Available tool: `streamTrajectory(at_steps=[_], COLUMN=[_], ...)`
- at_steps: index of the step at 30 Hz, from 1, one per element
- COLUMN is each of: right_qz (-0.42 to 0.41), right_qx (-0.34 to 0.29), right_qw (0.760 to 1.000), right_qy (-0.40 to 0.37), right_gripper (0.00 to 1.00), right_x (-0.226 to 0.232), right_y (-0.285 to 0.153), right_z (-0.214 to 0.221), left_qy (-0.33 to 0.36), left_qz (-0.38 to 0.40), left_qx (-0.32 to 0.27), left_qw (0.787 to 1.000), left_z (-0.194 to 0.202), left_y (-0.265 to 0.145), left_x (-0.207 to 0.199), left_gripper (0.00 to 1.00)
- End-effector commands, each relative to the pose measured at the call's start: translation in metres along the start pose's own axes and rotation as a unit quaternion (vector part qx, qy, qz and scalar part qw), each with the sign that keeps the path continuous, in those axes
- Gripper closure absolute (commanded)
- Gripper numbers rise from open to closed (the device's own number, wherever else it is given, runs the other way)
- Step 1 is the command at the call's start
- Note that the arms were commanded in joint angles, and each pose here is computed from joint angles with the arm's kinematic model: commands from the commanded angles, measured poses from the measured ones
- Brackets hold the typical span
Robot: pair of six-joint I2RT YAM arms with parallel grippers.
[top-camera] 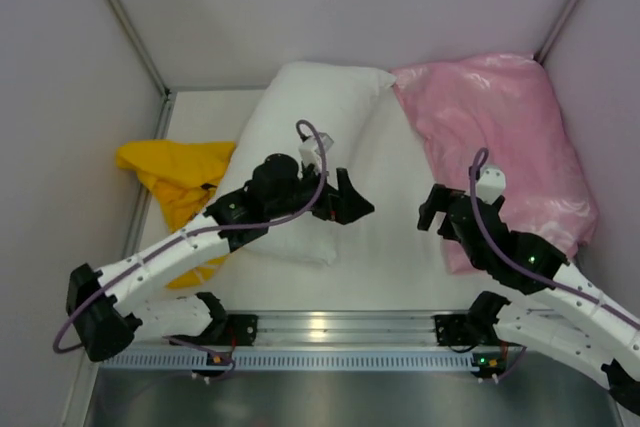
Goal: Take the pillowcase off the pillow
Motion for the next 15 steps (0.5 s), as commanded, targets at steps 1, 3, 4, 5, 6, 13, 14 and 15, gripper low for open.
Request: streamTrajectory(at_steps=[1, 3, 4, 5, 6, 13, 14, 15], right_qz=[0.029, 0.039, 0.051, 0.078, 0.101, 0.151, 0.119, 0.131], right_qx=[-0.022, -0.024, -0.026, -0.026, -0.016, 0.062, 0.068, 0.06], right_qw=[0.999, 0.999, 0.998, 0.996, 0.995, 0.986, 0.989, 0.987], right_qy=[0.02, 0.023, 0.026, 0.028, 0.02, 0.038, 0.047, 0.066], right_gripper=[0.01, 0.0, 0.01, 0.01, 0.01, 0.01, 0.01, 0.0], right_x=[-0.016, -0.021, -0.024, -0.029, -0.031, -0.053, -0.05, -0.059], right_y=[-0.017, -0.021, -0.021, -0.019, -0.013, 0.043, 0.046, 0.048], right_z=[-0.014, -0.018, -0.019, -0.018, -0.02, -0.042, -0.044, -0.053], left_qy=[0.057, 0.07, 0.074, 0.077, 0.082, 0.099, 0.097, 0.091], left_qz=[-0.026, -0.025, -0.029, -0.034, -0.035, -0.031, -0.028, -0.023], left_qx=[-0.035, -0.033, -0.027, -0.021, -0.016, 0.028, 0.037, 0.045], left_qw=[0.997, 0.997, 0.996, 0.996, 0.996, 0.994, 0.994, 0.995], left_z=[-0.014, -0.019, -0.02, -0.023, -0.023, -0.025, -0.023, -0.021], left_y=[0.036, 0.053, 0.062, 0.079, 0.087, 0.167, 0.174, 0.181], left_x=[-0.01, -0.019, -0.018, -0.018, -0.017, -0.015, -0.013, -0.013], left_gripper=[0.01, 0.01, 0.01, 0.01, 0.01, 0.01, 0.01, 0.01])
Point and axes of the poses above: each gripper's point midway between its finger pads, its own y axis out along the fingers, its own x axis along the line the jaws close on, z = x × y, the point moved 6 cm from there along -y, back along the fingers, and after that the axes turned 9 degrees about -y, right-handed, at the moved point
